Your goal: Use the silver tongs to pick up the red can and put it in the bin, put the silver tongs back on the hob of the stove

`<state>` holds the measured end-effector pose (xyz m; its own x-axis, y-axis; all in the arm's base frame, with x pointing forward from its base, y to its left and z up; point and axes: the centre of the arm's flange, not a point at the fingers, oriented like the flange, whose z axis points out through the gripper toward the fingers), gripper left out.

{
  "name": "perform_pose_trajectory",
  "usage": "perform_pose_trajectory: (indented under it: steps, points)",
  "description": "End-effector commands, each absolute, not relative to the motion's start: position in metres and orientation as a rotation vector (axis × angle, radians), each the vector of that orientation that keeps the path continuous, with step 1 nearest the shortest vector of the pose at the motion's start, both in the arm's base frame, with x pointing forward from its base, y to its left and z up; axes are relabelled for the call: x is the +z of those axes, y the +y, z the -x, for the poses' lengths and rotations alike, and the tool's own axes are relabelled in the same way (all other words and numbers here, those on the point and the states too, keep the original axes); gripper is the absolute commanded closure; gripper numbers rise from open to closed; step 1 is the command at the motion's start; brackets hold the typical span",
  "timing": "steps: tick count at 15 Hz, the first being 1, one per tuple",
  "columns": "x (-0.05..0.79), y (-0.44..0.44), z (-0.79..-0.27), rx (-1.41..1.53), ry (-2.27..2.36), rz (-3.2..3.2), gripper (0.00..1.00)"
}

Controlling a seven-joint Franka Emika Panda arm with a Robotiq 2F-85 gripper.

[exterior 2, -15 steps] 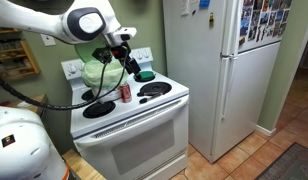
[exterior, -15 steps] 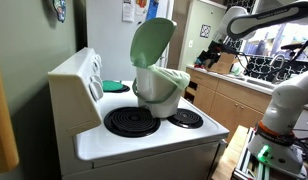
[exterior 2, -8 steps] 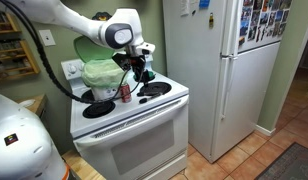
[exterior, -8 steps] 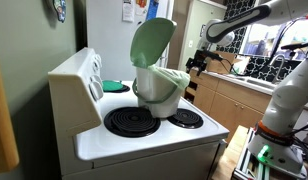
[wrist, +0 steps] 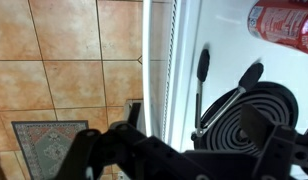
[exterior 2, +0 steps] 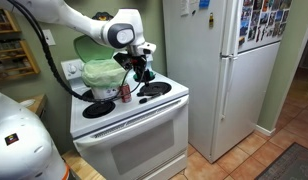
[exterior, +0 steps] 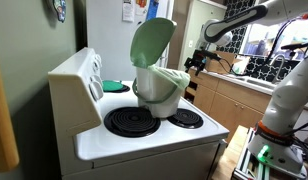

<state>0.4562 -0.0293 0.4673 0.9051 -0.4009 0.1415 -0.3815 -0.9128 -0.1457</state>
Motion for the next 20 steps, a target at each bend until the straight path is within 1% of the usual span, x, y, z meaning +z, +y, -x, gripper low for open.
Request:
perform_pose_trajectory:
  steps: [1,3,6,11,16,20]
  points:
    - [0.467,-0.029,-0.456,-0.256,0.609,2.954,0.0]
    - [0.464,-0.034,-0.459,-0.226,0.663,2.942,0.0]
    - [0.442,-0.059,-0.483,-0.208,0.889,2.884,0.0]
    - [0.399,-0.085,-0.528,-0.202,0.912,2.852,0.0]
    - [0.368,-0.073,-0.568,-0.097,0.908,2.838,0.0]
    - [0.369,-0.045,-0.596,-0.048,0.857,2.798,0.0]
